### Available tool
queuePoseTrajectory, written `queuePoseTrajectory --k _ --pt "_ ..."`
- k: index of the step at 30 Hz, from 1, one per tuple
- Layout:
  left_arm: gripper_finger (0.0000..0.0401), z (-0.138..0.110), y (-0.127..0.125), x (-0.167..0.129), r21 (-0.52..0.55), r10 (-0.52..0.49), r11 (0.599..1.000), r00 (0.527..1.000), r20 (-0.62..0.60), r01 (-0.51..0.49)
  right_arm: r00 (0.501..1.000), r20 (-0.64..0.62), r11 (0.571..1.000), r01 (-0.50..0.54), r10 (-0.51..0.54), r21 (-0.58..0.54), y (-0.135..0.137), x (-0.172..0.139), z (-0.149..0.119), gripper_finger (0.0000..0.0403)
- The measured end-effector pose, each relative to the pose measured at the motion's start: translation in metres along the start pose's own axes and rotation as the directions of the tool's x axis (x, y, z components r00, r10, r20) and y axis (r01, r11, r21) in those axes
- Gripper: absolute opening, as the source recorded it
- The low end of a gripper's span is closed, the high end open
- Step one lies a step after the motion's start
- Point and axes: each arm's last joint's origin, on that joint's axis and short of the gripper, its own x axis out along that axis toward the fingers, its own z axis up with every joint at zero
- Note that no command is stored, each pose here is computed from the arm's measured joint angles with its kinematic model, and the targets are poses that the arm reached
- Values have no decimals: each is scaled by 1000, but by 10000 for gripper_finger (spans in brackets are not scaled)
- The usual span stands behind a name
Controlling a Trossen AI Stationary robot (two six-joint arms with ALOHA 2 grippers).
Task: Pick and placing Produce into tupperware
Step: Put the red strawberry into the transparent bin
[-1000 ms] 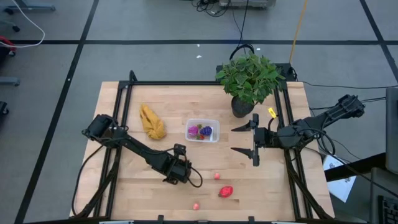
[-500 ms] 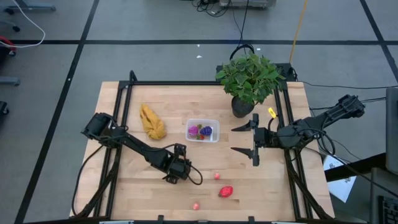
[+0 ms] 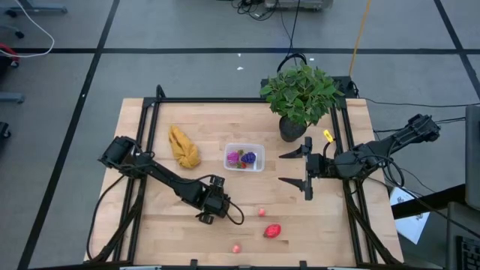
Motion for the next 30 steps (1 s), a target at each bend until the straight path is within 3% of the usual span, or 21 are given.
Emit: queuePoseTrajectory --k 9,19,24,30 --pt "129 6 3 -9 -21 16 1000 997 75 -15 1000 0 1000 0 0 1 0 0 0 309" --pt "152 8 16 -27 -94 88 993 987 132 -76 1000 -19 1000 2 -2 -7 1 2 -9 309" --pt "145 10 37 -43 -147 193 975 967 169 -169 1000 22 1000 -1 1 11 1 2 -5 309" --pt "151 15 83 -61 -233 291 944 920 263 -232 999 38 1000 -2 1 18 1 2 -3 309"
